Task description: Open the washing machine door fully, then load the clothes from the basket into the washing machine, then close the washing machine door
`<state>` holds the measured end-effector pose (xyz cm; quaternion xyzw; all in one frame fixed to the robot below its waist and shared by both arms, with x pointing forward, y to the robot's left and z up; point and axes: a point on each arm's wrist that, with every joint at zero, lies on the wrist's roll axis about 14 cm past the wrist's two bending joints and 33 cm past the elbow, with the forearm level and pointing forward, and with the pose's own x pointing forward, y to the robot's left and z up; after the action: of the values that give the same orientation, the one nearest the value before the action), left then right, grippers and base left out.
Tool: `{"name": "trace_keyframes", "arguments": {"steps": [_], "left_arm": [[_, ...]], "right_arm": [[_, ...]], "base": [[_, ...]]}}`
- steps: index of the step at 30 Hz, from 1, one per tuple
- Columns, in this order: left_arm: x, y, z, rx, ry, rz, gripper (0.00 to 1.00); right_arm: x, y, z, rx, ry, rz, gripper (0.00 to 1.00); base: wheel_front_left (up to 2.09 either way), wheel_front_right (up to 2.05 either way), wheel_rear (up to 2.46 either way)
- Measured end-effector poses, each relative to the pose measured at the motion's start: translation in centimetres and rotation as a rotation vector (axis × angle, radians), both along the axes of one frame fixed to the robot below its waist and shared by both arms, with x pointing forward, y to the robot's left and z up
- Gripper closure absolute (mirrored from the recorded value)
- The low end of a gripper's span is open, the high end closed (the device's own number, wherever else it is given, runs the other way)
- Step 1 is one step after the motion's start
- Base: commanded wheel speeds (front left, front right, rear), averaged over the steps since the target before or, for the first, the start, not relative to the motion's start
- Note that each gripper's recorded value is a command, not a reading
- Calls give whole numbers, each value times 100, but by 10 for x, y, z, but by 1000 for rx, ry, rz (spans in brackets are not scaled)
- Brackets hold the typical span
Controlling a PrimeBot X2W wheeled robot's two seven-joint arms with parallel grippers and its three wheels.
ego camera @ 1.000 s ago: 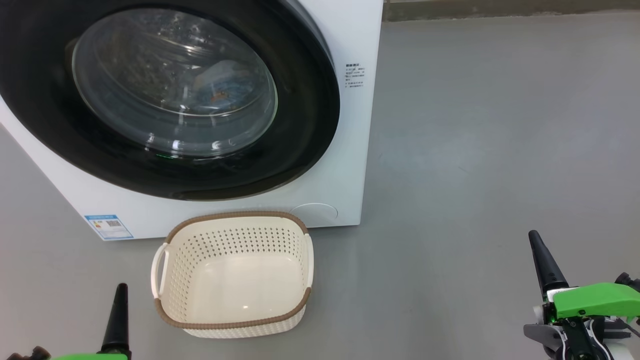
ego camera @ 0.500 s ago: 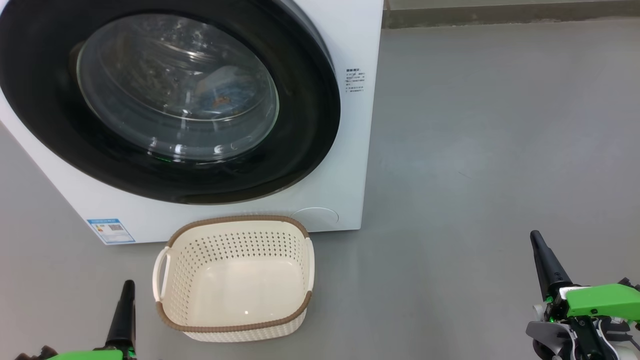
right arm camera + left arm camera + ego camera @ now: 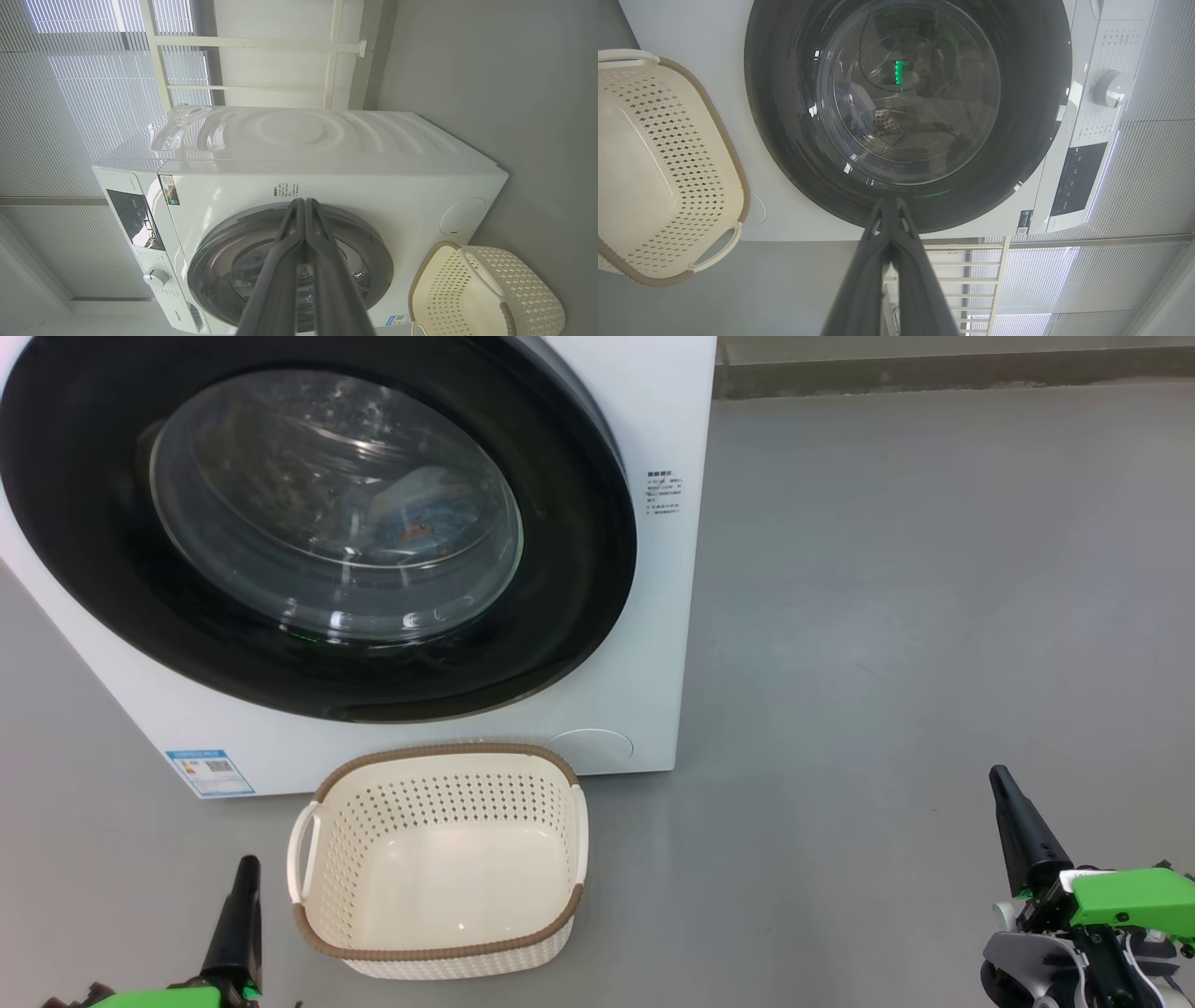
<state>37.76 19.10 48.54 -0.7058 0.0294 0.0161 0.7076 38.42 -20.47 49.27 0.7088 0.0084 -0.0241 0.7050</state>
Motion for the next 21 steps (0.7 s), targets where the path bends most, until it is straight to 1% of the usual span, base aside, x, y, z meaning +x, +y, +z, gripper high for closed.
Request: {"name": "trace_keyframes", "arguments": {"steps": [21], "left_arm": [[0, 0, 0, -2, 0, 0, 100]], "right_arm": [[0, -1, 0, 3, 0, -2, 100]], "base": [[0, 0, 0]]}}
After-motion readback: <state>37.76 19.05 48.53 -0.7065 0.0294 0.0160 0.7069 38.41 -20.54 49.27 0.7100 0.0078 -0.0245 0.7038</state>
